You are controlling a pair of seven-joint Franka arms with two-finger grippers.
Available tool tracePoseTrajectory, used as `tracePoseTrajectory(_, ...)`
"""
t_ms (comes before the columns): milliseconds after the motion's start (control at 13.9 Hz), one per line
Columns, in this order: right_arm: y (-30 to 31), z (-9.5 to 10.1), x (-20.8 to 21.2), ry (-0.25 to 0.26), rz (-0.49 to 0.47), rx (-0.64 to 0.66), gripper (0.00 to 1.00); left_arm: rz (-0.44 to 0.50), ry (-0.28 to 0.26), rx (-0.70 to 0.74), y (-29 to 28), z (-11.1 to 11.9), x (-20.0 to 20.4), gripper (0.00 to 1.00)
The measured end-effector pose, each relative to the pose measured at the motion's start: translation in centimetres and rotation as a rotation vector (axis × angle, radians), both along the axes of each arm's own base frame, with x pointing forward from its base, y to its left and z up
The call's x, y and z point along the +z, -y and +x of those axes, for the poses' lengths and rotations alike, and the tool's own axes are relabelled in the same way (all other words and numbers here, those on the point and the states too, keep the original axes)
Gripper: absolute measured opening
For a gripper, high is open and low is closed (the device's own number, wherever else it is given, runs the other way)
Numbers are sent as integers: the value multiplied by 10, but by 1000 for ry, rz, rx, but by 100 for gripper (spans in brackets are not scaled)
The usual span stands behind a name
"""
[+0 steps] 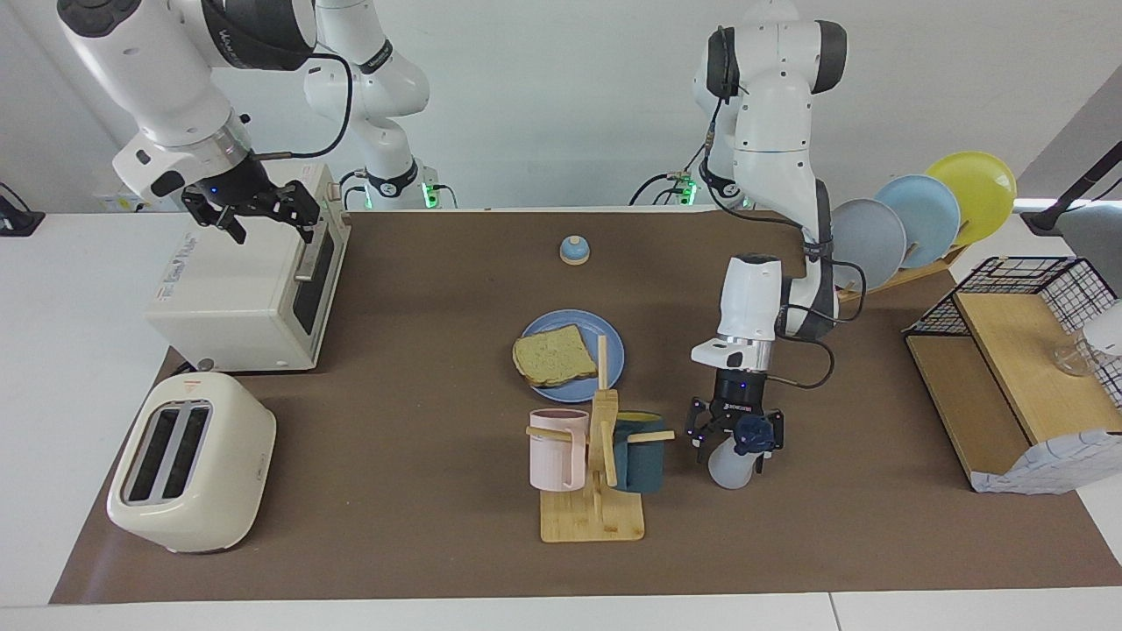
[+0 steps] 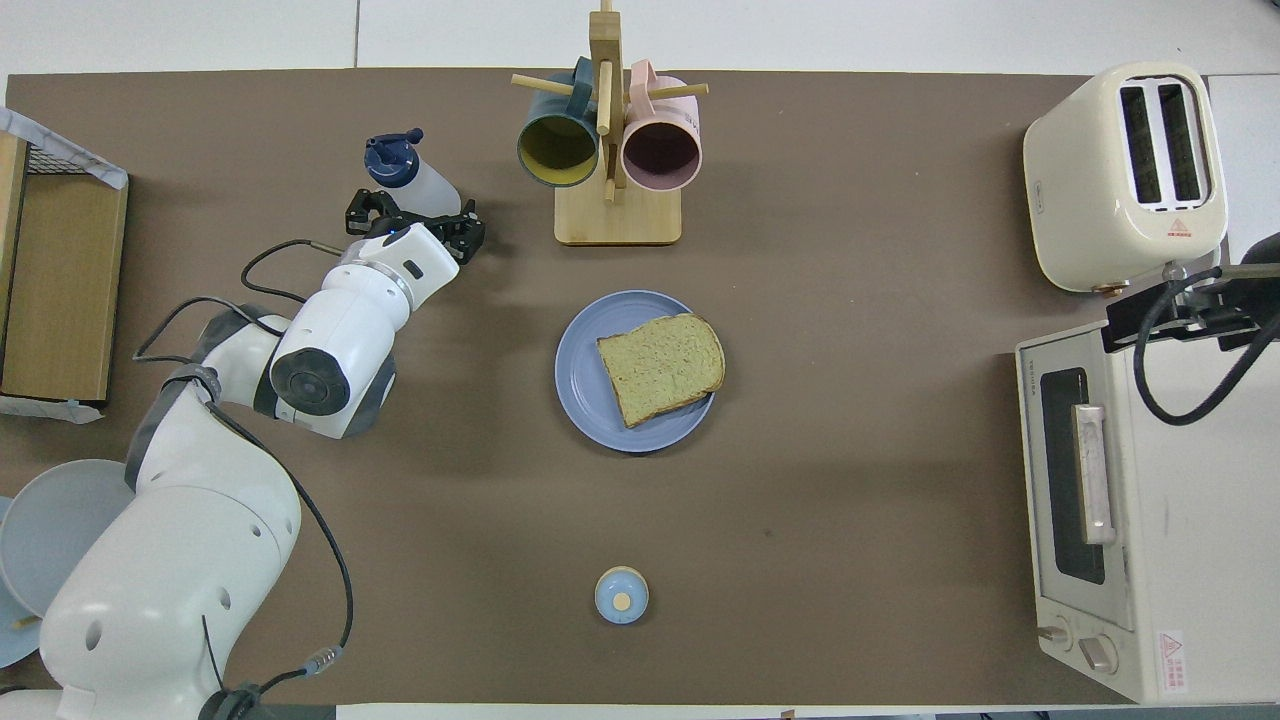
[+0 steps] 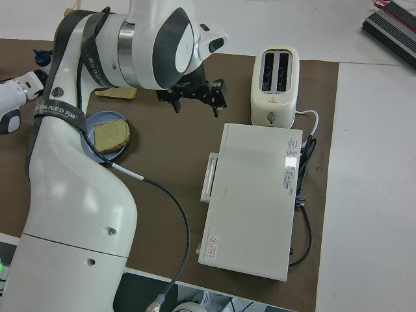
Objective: Put bread on plate and add seasoning
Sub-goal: 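Set the bottle down and open the left gripper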
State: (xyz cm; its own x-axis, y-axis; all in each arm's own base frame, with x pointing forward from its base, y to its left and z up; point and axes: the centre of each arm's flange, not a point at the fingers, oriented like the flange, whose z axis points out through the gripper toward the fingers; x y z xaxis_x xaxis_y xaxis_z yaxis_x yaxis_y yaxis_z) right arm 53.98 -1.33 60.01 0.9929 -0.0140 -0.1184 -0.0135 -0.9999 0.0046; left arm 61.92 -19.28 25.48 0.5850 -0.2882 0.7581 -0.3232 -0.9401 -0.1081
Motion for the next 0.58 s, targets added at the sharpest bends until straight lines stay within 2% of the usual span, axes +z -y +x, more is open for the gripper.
tracePoseTrajectory(360,-2,0,0,0,0,3,100,1,-5,7,-5,0,-2,100)
tracePoseTrajectory(576,-2,0,0,0,0,3,100,-6,-23,14,-11,-14,-3,100)
